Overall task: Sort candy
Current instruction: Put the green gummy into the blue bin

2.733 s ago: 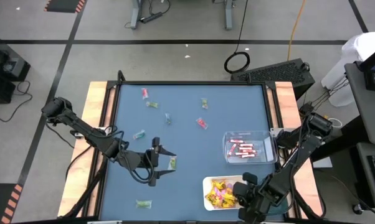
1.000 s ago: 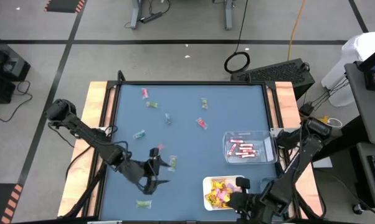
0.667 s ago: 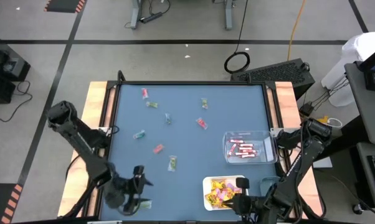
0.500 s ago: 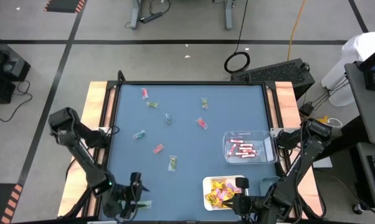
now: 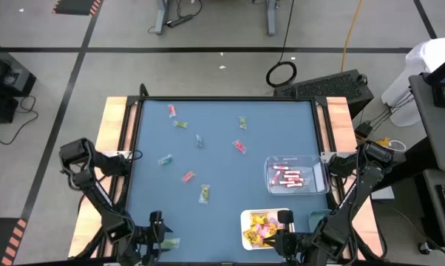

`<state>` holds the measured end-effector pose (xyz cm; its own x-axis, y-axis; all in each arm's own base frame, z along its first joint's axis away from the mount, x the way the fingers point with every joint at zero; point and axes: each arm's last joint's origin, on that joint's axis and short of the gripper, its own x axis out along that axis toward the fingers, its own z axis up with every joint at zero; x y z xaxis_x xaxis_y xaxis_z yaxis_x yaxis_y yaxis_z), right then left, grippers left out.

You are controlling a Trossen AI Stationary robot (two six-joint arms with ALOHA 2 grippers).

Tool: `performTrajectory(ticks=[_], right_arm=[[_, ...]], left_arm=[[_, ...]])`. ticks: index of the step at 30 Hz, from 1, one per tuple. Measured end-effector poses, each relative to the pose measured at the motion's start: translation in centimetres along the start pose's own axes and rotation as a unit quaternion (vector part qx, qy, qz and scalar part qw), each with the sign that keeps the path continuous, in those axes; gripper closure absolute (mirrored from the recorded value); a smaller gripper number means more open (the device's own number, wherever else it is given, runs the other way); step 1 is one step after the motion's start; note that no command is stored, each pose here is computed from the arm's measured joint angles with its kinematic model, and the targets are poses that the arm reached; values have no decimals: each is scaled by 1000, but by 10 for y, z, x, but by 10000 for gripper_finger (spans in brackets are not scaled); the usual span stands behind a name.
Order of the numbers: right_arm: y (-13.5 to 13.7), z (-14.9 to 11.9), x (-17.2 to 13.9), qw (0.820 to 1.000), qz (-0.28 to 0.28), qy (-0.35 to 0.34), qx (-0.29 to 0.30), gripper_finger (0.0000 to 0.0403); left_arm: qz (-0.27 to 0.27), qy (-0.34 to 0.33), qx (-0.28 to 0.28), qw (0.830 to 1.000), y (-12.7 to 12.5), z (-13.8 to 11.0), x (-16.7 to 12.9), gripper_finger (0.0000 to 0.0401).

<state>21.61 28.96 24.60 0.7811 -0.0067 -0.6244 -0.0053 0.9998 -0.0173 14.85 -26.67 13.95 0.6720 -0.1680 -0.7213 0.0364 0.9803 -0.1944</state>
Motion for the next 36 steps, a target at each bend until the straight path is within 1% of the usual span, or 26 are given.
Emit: performTrajectory(ticks=[3,8,10,15,22,25,30,33,36], right_arm=[[0,0,0,1000,0,0,0,394],[0,0,0,1000,1,0,0,394],[0,0,0,1000,2,0,1,394],[0,0,0,1000,2,0,-1,394],[0,0,0,1000,1,0,-7,394],[0,0,0,1000,1,-1,-7,394],[-1,1,1,1000,-14,-14,-8,394],[-2,4,2,999,-25,-30,-6,394],[-1,9,4,999,-19,-43,-13,394]], left_arm=[[-4,-1,5,1000,-3,-5,1,86],[8,12,10,1000,-4,-16,10,91],[7,23,13,1000,-4,-22,15,101],[13,19,22,999,-5,-28,22,143],[22,17,35,999,-3,-27,21,220],[23,18,36,999,-3,-28,21,243],[32,4,62,998,-2,-26,21,261],[38,-8,78,996,0,-20,20,264],[41,-17,93,995,2,-10,18,265]])
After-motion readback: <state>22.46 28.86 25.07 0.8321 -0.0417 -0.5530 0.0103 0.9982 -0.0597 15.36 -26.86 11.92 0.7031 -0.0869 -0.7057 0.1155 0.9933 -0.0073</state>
